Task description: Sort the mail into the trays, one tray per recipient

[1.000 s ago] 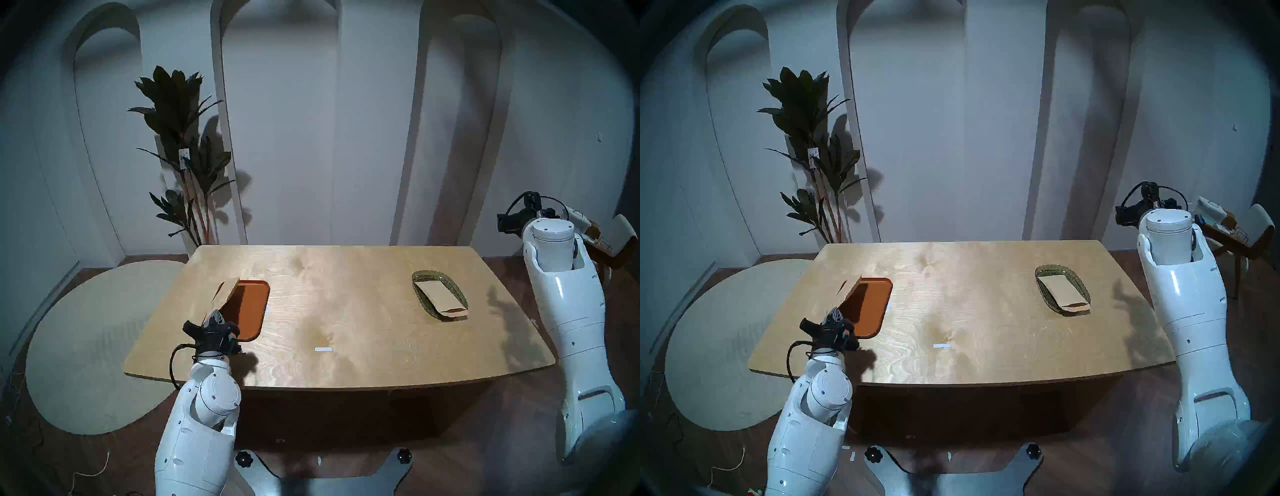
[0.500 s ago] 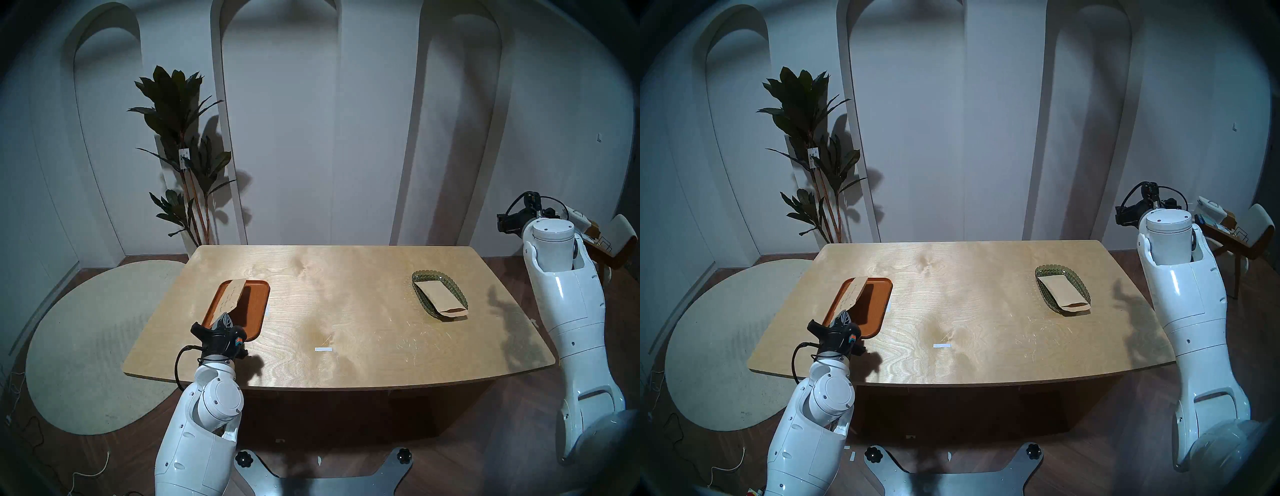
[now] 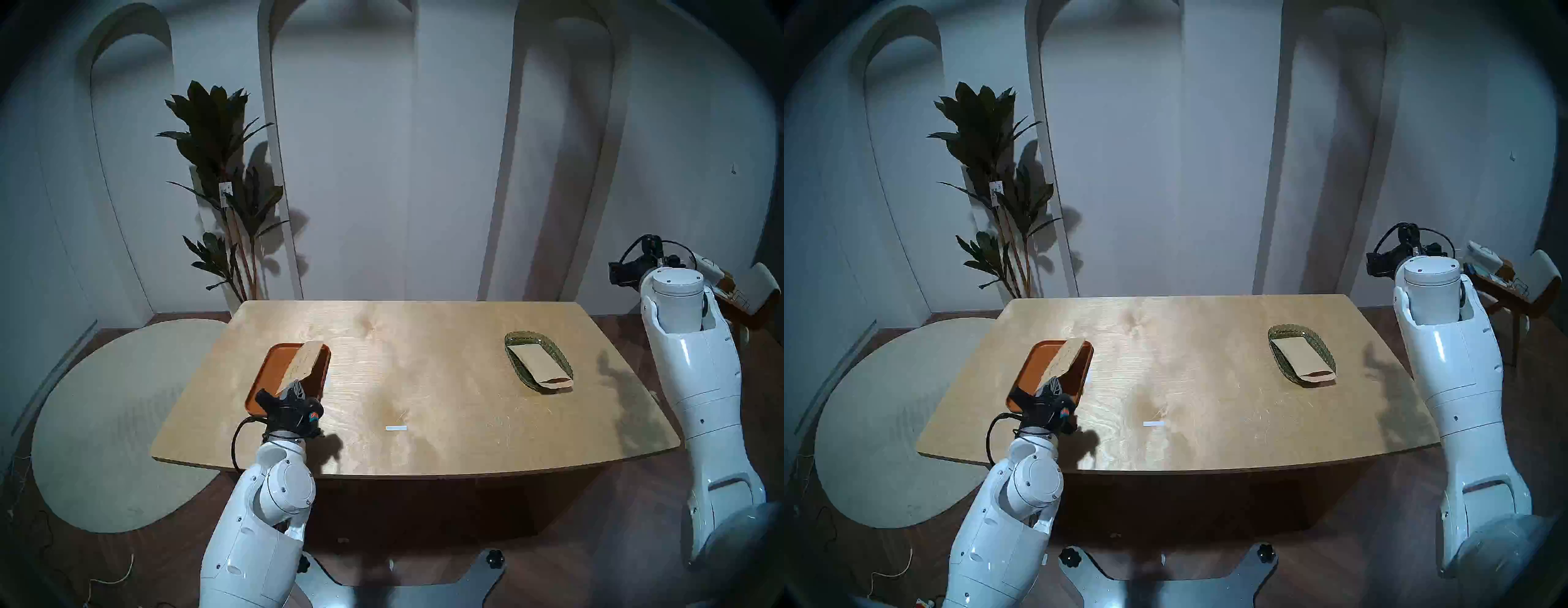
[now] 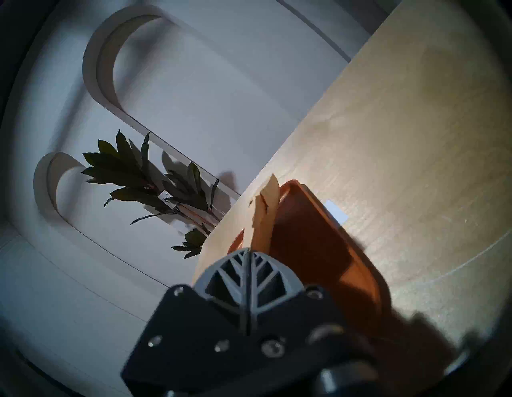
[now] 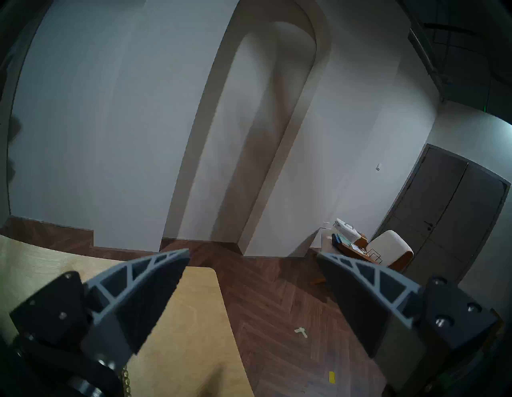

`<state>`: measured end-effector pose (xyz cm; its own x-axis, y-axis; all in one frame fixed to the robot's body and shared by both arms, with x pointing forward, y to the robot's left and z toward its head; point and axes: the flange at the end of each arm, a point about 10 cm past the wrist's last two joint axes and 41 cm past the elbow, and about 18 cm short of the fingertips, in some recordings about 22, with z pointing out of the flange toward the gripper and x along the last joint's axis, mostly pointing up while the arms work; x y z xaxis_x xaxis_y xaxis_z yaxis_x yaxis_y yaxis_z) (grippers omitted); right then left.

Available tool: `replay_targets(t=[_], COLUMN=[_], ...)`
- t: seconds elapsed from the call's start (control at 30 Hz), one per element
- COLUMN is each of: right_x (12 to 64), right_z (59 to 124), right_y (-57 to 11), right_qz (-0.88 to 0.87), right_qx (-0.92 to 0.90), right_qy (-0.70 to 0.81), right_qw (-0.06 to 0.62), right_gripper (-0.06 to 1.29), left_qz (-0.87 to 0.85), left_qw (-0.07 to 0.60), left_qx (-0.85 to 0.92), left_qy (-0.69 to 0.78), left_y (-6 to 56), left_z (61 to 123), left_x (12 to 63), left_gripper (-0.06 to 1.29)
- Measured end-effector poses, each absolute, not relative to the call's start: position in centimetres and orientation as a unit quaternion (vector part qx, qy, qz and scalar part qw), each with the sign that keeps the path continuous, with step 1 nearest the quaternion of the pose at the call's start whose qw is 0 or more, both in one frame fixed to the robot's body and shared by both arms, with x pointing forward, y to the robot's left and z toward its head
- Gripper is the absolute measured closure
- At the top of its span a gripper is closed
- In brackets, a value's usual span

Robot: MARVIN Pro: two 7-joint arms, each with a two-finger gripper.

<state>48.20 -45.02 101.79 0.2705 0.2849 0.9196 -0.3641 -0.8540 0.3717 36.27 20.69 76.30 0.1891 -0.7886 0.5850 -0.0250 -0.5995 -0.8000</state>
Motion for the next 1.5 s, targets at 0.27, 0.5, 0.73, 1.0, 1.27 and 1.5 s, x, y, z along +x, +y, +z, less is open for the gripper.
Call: replay_targets(t=[0.27, 0.5, 0.73, 1.0, 1.27, 1.5], right_x=[48.2, 48.2, 48.2, 48.2, 48.2, 48.2], right_z=[101.8, 101.8, 101.8, 101.8, 101.8, 101.8], right_y=[-45.0, -45.0, -45.0, -45.0, -45.0, -45.0], right_qz=[0.603, 0.603, 0.603, 0.603, 0.603, 0.603], right_qx=[0.750, 0.750, 0.750, 0.750, 0.750, 0.750], right_qy=[-0.026, -0.026, -0.026, -0.026, -0.026, -0.026], right_qw=[0.269, 0.269, 0.269, 0.269, 0.269, 0.269], right_gripper=[0.00, 0.00, 0.00, 0.00, 0.00, 0.00], left_qz=[-0.561, -0.560, -0.563, -0.566, -0.566, -0.564], left_qw=[0.347, 0.358, 0.362, 0.361, 0.358, 0.360], left_qx=[-0.695, -0.695, -0.693, -0.692, -0.692, -0.690], left_qy=[0.285, 0.274, 0.267, 0.264, 0.267, 0.277], left_y=[20.5, 21.3, 22.3, 23.3, 23.8, 23.6], left_z=[76.3, 76.4, 76.5, 76.4, 76.0, 75.7], left_x=[36.3, 36.3, 36.2, 36.0, 35.9, 36.0], left_gripper=[1.26, 1.26, 1.26, 1.26, 1.26, 1.21])
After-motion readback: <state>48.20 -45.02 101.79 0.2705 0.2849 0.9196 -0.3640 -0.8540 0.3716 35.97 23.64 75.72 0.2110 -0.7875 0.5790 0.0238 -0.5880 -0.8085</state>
